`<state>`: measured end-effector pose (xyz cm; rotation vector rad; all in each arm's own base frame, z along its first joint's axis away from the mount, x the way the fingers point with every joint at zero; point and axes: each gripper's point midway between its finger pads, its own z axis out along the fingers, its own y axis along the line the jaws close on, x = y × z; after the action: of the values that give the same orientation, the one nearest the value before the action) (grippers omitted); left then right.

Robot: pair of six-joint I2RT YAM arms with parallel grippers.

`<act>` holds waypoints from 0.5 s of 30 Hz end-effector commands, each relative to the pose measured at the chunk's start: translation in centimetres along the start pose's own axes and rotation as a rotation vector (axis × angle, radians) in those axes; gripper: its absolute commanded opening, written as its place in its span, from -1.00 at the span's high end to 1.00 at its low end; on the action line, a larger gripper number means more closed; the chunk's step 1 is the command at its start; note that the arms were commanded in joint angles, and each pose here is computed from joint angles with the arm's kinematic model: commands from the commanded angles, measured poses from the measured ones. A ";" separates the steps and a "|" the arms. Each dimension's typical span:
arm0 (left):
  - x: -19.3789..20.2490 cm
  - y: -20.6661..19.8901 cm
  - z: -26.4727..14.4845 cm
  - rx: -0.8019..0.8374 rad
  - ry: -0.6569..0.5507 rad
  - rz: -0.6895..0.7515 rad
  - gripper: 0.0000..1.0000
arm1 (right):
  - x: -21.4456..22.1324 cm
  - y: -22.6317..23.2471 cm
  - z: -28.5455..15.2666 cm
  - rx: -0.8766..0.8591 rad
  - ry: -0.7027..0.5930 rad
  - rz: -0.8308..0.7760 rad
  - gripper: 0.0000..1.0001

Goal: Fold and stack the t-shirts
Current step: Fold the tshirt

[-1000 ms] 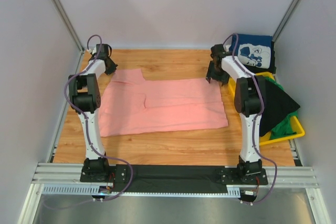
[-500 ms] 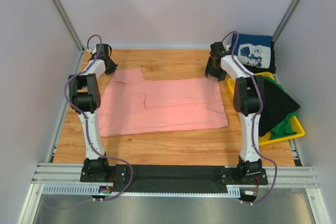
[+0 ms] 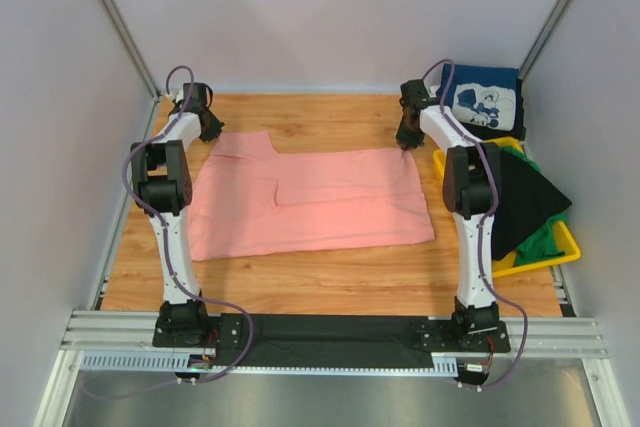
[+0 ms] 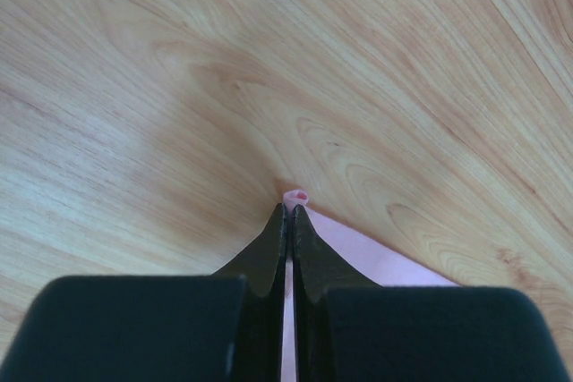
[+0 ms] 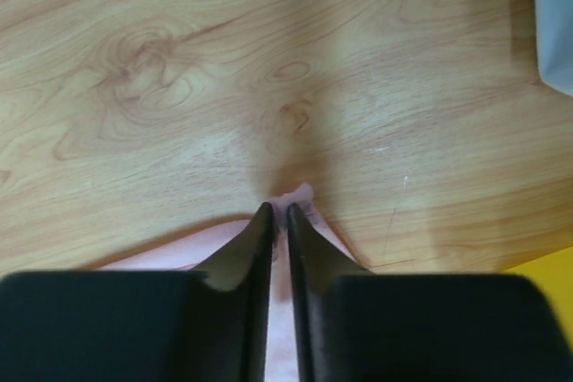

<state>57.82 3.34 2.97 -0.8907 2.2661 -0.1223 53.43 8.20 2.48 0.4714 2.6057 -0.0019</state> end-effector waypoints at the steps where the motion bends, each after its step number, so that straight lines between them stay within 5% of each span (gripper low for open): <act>1: 0.1 0.1 0.5 -0.004 0.015 0.016 1.00 | 1.6 -0.4 1.3 0.006 0.036 0.004 0.82; 2: 0.3 -0.3 0.7 0.006 0.022 0.034 1.00 | 1.7 -0.2 1.1 0.002 0.037 0.001 0.99; 7: -0.1 -3.3 -0.9 0.135 0.064 0.104 1.00 | 0.3 0.2 -1.1 -0.023 0.016 -0.007 1.00; 15: -2.3 -5.9 -9.1 0.281 0.058 0.173 1.00 | -1.4 0.7 -7.1 -0.090 -0.038 -0.011 1.00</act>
<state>57.48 -0.01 5.45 -0.6818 2.3716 -0.3018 51.91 8.51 4.05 0.4554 2.6291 0.0360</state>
